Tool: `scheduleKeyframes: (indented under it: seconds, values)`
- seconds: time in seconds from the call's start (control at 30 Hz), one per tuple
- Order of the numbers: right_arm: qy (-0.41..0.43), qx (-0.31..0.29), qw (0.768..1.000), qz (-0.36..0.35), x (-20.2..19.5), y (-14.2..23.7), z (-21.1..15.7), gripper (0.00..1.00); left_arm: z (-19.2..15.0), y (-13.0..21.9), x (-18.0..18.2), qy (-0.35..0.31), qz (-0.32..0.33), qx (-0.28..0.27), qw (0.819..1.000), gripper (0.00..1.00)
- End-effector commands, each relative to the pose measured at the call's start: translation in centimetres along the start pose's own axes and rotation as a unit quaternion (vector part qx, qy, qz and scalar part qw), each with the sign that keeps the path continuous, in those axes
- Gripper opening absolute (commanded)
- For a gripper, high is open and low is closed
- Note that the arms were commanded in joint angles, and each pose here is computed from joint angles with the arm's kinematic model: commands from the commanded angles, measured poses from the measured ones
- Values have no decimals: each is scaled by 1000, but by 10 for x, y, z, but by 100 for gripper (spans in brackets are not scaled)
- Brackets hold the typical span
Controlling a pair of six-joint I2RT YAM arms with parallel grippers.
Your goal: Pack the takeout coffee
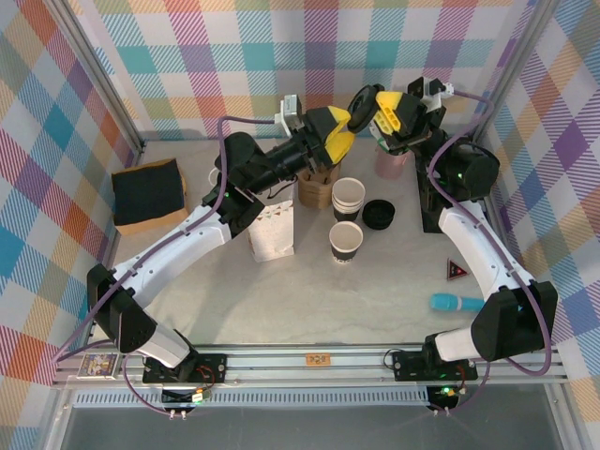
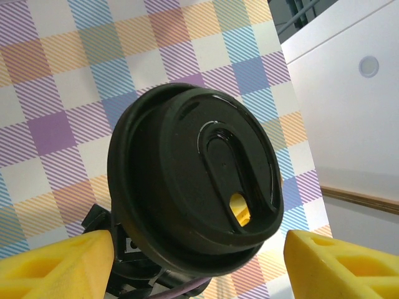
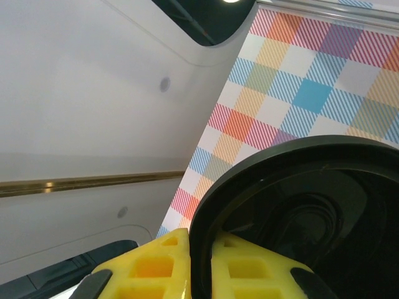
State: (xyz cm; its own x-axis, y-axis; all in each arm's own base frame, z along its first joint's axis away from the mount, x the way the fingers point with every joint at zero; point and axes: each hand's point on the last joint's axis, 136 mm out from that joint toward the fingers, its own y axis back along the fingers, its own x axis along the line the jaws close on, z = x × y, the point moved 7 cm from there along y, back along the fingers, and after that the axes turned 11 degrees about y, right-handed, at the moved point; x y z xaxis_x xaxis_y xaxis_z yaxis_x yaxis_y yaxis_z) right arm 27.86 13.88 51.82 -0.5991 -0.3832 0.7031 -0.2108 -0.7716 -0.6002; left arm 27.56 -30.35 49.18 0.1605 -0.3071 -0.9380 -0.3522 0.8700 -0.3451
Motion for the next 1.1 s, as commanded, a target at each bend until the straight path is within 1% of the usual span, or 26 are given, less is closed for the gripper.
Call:
scheduleKeyframes:
  seconds: [0.0,0.13,0.4,0.53,0.7,0.83,1.07]
  values:
    - [-27,11,999,38,12,-2,-7,14,2,0,-18,-2,-43,-2,999,72]
    - [-31,21,999,35,7,-1,-13,14,3,-2,-22,3,-57,-1,998,70]
    - [-42,25,999,21,-5,7,-21,14,5,-1,-19,13,-61,-10,998,57]
    - [-45,29,999,5,-11,13,-26,14,6,1,-18,14,-60,-13,998,53]
    - [-48,45,998,-19,-15,18,-34,15,7,4,-17,14,-57,-16,998,50]
    - [-47,57,996,-41,-18,20,-40,18,8,5,-13,15,-52,-18,998,48]
    - [-56,50,994,-74,-30,30,-45,20,9,9,-12,14,-47,-19,999,47]
